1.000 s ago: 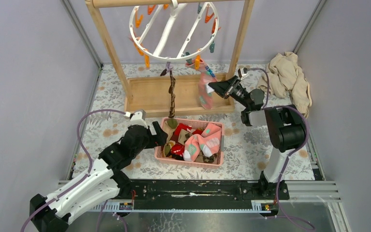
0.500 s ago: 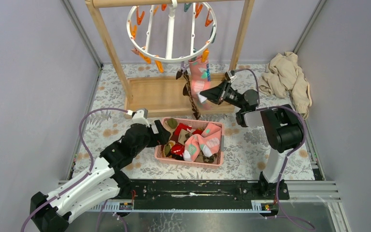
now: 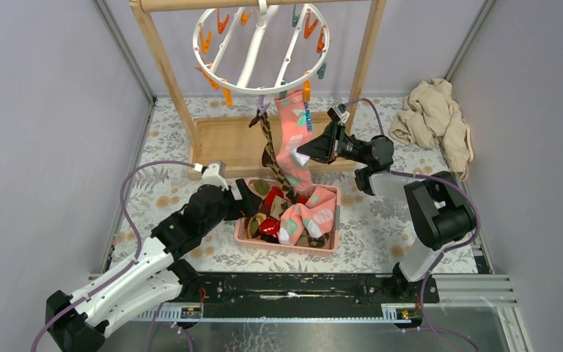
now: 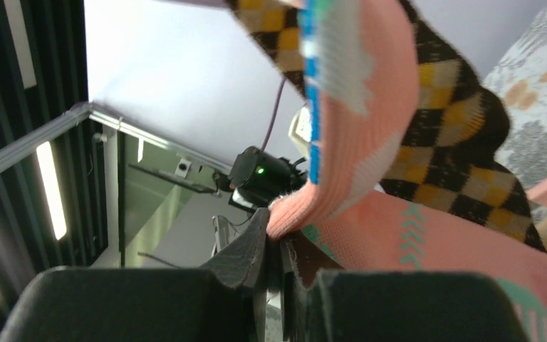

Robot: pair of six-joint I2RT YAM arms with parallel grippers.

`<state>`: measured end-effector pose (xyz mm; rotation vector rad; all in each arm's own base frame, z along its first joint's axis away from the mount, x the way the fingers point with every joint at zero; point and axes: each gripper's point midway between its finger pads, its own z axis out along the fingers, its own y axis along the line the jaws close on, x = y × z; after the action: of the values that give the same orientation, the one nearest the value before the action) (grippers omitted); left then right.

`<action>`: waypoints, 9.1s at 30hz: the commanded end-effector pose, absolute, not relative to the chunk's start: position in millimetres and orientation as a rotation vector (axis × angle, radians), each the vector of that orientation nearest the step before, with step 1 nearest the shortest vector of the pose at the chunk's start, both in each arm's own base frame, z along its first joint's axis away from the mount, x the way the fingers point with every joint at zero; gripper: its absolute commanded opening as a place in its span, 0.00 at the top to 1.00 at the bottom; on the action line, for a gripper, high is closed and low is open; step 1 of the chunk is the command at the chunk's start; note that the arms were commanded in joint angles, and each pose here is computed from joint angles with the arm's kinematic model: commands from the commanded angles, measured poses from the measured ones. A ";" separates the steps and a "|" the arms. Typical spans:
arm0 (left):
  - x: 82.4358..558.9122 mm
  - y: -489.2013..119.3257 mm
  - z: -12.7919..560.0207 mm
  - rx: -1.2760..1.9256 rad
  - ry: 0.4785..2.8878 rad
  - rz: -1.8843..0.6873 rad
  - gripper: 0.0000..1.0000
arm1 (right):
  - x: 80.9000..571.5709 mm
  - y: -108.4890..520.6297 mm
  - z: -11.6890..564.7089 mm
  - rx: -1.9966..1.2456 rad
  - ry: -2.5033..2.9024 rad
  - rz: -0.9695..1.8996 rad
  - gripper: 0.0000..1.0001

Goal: Remove the socks clipped to the hanger
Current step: Remove the sock from the hanger, then place the sock in the bin.

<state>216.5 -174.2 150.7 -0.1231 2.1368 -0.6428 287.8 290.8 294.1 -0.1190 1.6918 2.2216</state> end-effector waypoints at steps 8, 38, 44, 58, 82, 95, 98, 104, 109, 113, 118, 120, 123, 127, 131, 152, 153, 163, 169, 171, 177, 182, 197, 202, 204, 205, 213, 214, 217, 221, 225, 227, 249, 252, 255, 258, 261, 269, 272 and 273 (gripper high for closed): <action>228.6 -187.2 192.4 -0.096 2.018 -0.721 0.01 | 208.0 293.1 354.5 -0.476 1.529 2.300 0.88; 203.1 -248.2 266.4 0.162 1.721 -1.129 0.01 | 188.8 284.9 366.4 -0.474 1.537 2.346 0.89; 196.0 -273.8 271.8 0.259 1.672 -1.142 0.01 | 189.2 293.1 373.2 -0.473 1.514 2.374 0.89; 194.2 -258.6 269.7 0.256 1.696 -1.006 0.01 | 195.6 309.5 363.3 -0.429 1.546 2.365 0.90; 190.2 -208.1 259.9 0.134 1.675 -0.888 0.01 | 199.9 313.6 356.6 -0.416 1.569 2.355 0.90; 186.4 -249.4 269.9 0.312 1.608 -0.999 0.02 | 193.6 327.2 361.7 -0.431 1.551 2.394 0.90; 187.7 -251.9 273.4 0.317 1.592 -1.002 0.02 | 192.1 329.5 361.5 -0.425 1.553 2.396 0.90; 178.3 -252.2 292.2 0.352 1.535 -1.046 0.02 | 193.6 333.0 351.9 -0.415 1.582 2.377 0.90; 172.3 -250.5 291.6 0.381 1.532 -1.055 0.02 | 194.3 334.4 351.3 -0.417 1.582 2.379 0.90; 175.4 -256.2 282.9 0.392 1.533 -1.054 0.02 | 192.8 337.5 354.8 -0.427 1.576 2.392 0.90; 181.4 -266.6 278.5 0.407 1.525 -1.054 0.06 | 190.6 341.6 357.8 -0.424 1.567 2.409 0.90; 182.2 -272.5 278.4 0.427 1.532 -1.062 0.24 | 189.5 342.5 359.2 -0.424 1.562 2.413 0.90; 184.0 -277.5 279.3 0.448 1.561 -1.054 0.46 | 188.6 342.8 359.9 -0.413 1.555 2.417 0.90; 186.3 -275.7 282.5 0.438 1.607 -1.030 0.76 | 188.5 342.2 358.3 -0.401 1.548 2.415 0.87; 189.0 -265.7 291.9 0.371 1.667 -1.001 1.00 | 189.1 341.9 353.5 -0.382 1.555 2.411 0.77; 159.1 -239.3 346.0 0.278 1.792 -1.081 0.98 | 239.1 332.3 352.5 -0.350 1.636 1.642 0.36; 158.1 -241.9 343.8 0.287 1.802 -1.090 0.98 | 243.2 331.1 356.1 -0.340 1.623 1.617 0.36; 145.5 -249.3 330.8 0.325 1.855 -1.158 0.99 | 284.6 345.0 393.5 -0.280 1.477 1.565 0.39; 141.2 -249.7 327.7 0.338 1.870 -1.173 0.99 | 310.1 348.0 405.6 -0.274 1.434 1.451 0.40; 141.4 -250.4 326.1 0.341 1.874 -1.170 0.99 | 313.4 350.0 413.2 -0.282 1.404 1.450 0.40; 141.8 -253.6 321.9 0.355 1.889 -1.169 0.99 | 320.5 359.1 426.5 -0.300 1.352 1.477 0.40; 141.8 -254.8 318.6 0.358 1.898 -1.169 0.99 | 326.7 365.5 426.6 -0.297 1.343 1.498 0.38; 147.8 -258.4 307.8 0.353 1.913 -1.146 0.99 | 328.5 370.0 431.0 -0.294 1.328 1.525 0.37; 148.1 -259.5 304.4 0.357 1.920 -1.142 0.99 | 329.6 369.8 430.8 -0.293 1.327 1.518 0.36; 147.9 -259.9 303.9 0.360 1.920 -1.145 0.99 | 330.6 370.0 431.2 -0.292 1.327 1.518 0.36; 147.8 -259.9 304.3 0.361 1.918 -1.146 0.99 | 331.1 370.4 431.2 -0.292 1.326 1.518 0.36; 147.0 -259.7 302.7 0.362 1.918 -1.150 0.99 | 335.0 372.6 434.7 -0.290 1.313 1.514 0.34; 146.8 -259.9 303.1 0.362 1.915 -1.153 0.99 | 335.5 372.4 435.5 -0.289 1.312 1.512 0.34; 146.2 -260.1 300.8 0.362 1.915 -1.157 0.99 | 337.4 373.0 438.4 -0.284 1.305 1.510 0.33; 146.0 -261.8 299.4 0.369 1.921 -1.160 0.99 | 339.9 373.8 443.2 -0.279 1.293 1.509 0.33; 146.3 -262.8 298.9 0.372 1.922 -1.161 0.99 | 344.3 375.9 445.6 -0.274 1.287 1.507 0.33; 146.4 -263.7 299.9 0.373 1.920 -1.164 0.99 | 347.0 376.5 446.0 -0.272 1.285 1.503 0.33; 146.8 -272.1 296.7 0.401 1.933 -1.179 1.00 | 347.3 377.6 450.8 -0.273 1.234 1.523 0.56; 146.7 -272.9 295.7 0.407 1.935 -1.179 1.00 | 346.5 378.1 451.8 -0.273 1.230 1.529 0.65; 146.2 -273.6 294.3 0.410 1.941 -1.181 1.00 | 346.8 378.7 449.9 -0.274 1.233 1.532 0.79; 146.3 -273.5 294.5 0.411 1.940 -1.180 1.00 | 347.6 378.9 447.2 -0.272 1.238 1.532 0.84; 146.0 -273.2 295.3 0.413 1.938 -1.180 1.00 | 348.2 379.0 443.9 -0.271 1.246 1.532 0.83; 146.5 -279.8 292.0 0.431 1.949 -1.193 1.00 | 338.7 369.2 411.2 -0.260 1.357 1.486 0.34; 148.3 -283.0 286.2 0.434 1.959 -1.191 0.99 | 329.6 356.8 388.3 -0.249 1.437 1.429 0.29; 149.2 -284.1 283.7 0.435 1.963 -1.188 0.98 | 326.0 351.4 380.5 -0.243 1.466 1.406 0.27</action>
<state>146.9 -272.7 270.2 0.4128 2.0421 -1.1314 346.0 372.3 370.9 -0.2304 1.4797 1.4778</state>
